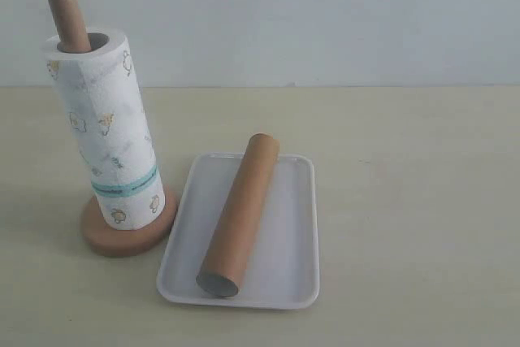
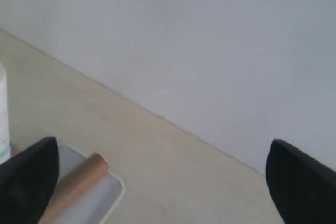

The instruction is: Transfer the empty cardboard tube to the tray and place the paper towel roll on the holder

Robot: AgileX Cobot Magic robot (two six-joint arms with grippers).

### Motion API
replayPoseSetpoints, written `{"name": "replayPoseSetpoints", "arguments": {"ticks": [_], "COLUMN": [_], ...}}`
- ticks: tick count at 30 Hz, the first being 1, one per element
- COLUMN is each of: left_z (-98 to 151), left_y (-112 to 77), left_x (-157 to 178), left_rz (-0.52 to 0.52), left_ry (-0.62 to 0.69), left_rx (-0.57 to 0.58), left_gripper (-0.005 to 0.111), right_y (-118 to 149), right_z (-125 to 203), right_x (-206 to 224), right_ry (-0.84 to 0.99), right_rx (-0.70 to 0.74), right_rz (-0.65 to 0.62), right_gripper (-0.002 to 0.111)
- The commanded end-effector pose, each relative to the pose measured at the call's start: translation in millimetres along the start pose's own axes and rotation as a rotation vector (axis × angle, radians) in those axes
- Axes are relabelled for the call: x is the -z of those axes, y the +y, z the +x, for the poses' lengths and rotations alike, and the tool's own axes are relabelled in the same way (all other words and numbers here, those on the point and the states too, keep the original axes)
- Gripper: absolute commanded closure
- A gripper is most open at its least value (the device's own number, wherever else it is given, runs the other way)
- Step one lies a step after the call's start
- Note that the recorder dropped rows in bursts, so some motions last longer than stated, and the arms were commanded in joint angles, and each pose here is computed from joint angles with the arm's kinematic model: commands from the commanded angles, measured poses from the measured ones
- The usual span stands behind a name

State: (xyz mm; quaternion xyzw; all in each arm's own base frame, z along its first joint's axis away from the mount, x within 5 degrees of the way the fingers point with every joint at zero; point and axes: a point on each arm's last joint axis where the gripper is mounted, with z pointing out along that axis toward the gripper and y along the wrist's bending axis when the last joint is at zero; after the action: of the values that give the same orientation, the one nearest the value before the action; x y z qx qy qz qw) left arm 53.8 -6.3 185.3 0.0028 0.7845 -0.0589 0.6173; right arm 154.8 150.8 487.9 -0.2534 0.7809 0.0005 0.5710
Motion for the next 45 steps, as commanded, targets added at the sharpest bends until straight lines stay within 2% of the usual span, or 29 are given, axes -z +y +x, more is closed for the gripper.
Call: {"name": "replayPoseSetpoints", "arguments": {"ticks": [1, 2, 7, 8, 14, 36, 41, 45], "left_z": [0.8, 0.8, 0.8, 0.8, 0.8, 0.8, 0.8, 0.8], "left_y": [-0.2, -0.2, -0.2, -0.2, -0.2, -0.2, -0.2, -0.2], "left_x": [-0.1, -0.1, -0.1, -0.1, -0.1, -0.1, -0.1, -0.1], "left_rz": [0.005, 0.005, 0.005, 0.005, 0.005, 0.005, 0.005, 0.005], "left_ry": [-0.003, -0.003, -0.003, -0.003, -0.003, -0.003, -0.003, -0.003], "left_rx": [0.006, 0.006, 0.006, 0.006, 0.006, 0.006, 0.006, 0.006], "left_gripper": [0.102, 0.102, 0.102, 0.102, 0.102, 0.102, 0.102, 0.102], "right_y": [-3.6, -2.4, 8.9, 11.0, 21.0, 20.1, 15.7, 22.9], "right_z": [14.2, 15.9, 23.8, 26.7, 33.4, 33.1, 40.2, 61.9], "right_x": [-1.3, -1.1, 1.0, 1.6, 1.5, 1.5, 1.2, -19.5], "right_ry": [0.163, 0.181, 0.238, 0.251, 0.300, 0.297, 0.323, 0.217], "right_rx": [0.058, 0.059, 0.091, 0.080, 0.043, 0.033, -0.170, -0.169], "right_rz": [0.056, 0.043, -0.094, -0.117, -0.204, -0.194, -0.149, -0.190], "right_gripper": [0.033, 0.041, 0.102, 0.108, 0.108, 0.108, 0.108, 0.108]}}
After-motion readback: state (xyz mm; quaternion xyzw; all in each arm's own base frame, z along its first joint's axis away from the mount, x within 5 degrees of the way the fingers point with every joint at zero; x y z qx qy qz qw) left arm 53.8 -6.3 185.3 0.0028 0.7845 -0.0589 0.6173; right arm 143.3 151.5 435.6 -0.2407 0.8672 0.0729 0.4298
